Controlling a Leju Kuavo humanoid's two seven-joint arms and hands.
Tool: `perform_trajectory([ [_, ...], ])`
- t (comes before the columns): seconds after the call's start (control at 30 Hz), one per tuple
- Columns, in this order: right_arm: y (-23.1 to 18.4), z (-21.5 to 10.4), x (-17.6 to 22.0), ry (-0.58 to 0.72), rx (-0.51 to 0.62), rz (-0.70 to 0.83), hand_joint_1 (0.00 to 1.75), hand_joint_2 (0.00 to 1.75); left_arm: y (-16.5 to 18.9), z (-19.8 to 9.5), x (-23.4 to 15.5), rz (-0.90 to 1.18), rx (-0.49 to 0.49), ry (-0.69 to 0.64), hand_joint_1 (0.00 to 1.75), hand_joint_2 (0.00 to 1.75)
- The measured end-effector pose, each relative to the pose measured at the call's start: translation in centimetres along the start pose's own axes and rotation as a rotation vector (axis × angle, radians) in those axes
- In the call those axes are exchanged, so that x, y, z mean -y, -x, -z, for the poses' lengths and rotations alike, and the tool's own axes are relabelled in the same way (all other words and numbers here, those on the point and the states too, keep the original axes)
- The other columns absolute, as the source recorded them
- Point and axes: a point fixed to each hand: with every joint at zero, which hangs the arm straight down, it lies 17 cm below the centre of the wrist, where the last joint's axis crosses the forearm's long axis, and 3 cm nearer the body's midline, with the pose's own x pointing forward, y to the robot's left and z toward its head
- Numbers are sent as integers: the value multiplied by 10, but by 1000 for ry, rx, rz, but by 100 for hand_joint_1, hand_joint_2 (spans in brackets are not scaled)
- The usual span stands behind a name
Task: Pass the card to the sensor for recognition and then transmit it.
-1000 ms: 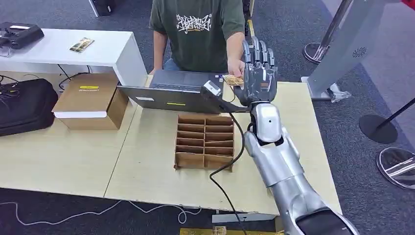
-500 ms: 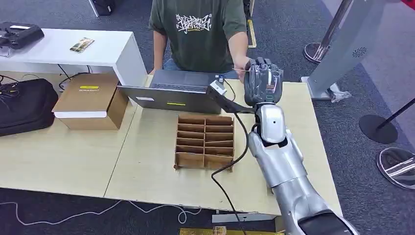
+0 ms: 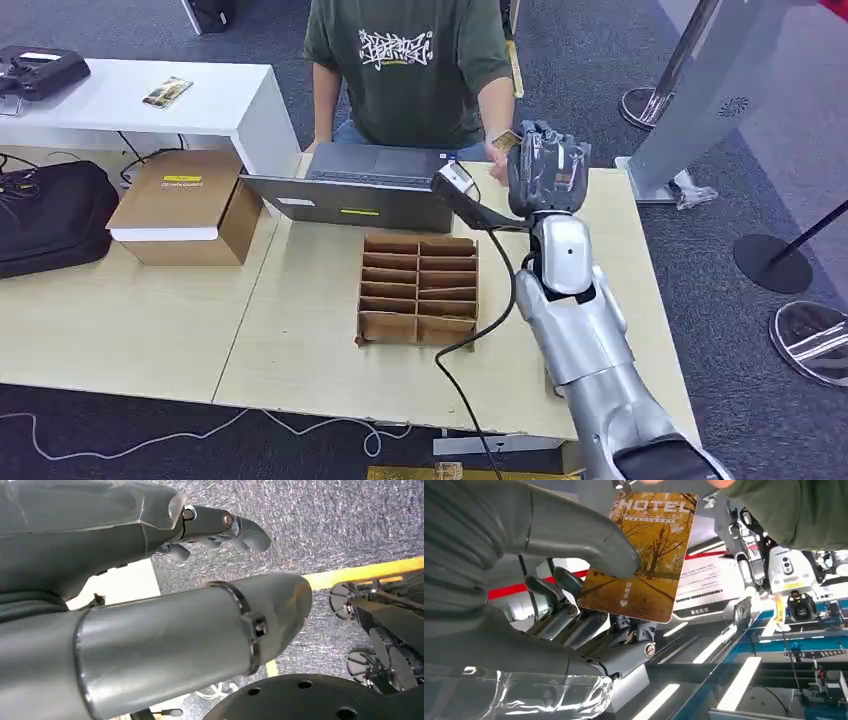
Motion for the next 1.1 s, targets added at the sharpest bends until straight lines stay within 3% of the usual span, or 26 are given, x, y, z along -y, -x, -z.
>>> perform_trajectory([
  [0.17, 2, -3, -9, -45, -9, 75, 175, 175, 0, 0, -1, 4, -2, -1, 0, 0],
  [0.57, 21, -17, -35, -233, -153, 509, 175, 175, 1, 0, -2, -13, -8, -2, 0, 0],
  [1.1, 55, -70, -60, -276, -281, 580, 175, 175, 1, 1, 6, -68, -9, 4, 0, 0],
])
